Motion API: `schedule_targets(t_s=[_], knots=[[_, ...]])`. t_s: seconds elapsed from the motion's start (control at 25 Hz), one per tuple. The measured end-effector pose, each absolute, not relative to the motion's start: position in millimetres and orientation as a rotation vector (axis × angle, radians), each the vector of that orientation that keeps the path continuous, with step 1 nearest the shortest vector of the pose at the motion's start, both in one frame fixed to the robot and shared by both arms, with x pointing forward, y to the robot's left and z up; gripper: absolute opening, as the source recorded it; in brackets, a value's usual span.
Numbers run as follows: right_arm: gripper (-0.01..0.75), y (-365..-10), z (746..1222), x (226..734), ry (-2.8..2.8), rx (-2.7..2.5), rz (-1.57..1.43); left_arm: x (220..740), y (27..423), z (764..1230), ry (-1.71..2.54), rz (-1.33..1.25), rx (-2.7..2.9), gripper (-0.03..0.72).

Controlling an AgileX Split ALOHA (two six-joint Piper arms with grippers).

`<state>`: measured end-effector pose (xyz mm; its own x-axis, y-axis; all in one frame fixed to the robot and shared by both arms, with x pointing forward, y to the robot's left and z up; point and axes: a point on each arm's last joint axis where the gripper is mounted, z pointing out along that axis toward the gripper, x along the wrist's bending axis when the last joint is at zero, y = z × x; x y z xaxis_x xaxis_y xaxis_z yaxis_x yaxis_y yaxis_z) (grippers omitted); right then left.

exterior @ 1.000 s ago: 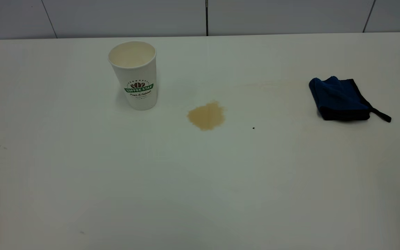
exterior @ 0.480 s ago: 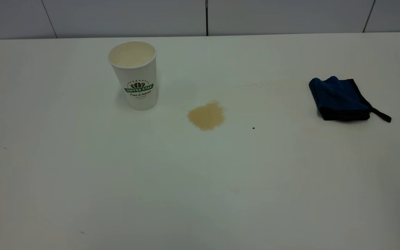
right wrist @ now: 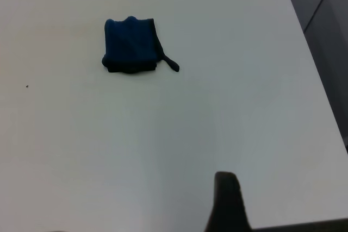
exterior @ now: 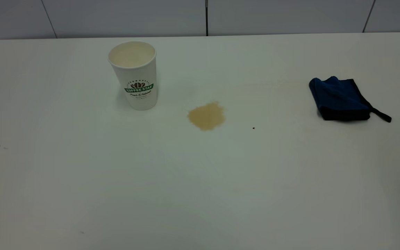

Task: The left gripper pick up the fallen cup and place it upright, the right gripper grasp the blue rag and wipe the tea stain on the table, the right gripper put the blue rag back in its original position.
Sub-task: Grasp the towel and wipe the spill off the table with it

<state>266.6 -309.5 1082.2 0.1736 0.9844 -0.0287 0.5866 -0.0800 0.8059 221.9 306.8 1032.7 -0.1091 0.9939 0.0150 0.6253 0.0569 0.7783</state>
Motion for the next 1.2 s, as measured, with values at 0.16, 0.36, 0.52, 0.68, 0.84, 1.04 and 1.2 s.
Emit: schedule_targets(t_s=[0.16,0.36,0.52,0.68,0.84,1.04,1.2], knots=[[0.588,-314,1107,321,1.572,1.790,0.651,222,307,1033,1.793,0.872,1.618,0.278],[0.588,-315,1103,405,1.667,1.858,0.628,222,307,1033,1.793,0.872,1.618,0.278],[0.588,-317,1076,468,1.792,1.924,0.559,222,307,1033,1.793,0.872,1.618,0.278],[0.588,-317,1040,518,1.939,1.967,0.483,222,307,1033,1.793,0.872,1.618,0.278],[0.588,-315,1013,555,2.015,1.982,0.495,222,307,1033,1.793,0.872,1.618,0.278],[0.588,-313,978,580,2.039,1.999,0.529,222,307,1033,1.793,0.872,1.618,0.278],[0.588,-314,948,597,2.047,1.965,0.536,222,307,1033,1.793,0.872,1.618,0.278]])
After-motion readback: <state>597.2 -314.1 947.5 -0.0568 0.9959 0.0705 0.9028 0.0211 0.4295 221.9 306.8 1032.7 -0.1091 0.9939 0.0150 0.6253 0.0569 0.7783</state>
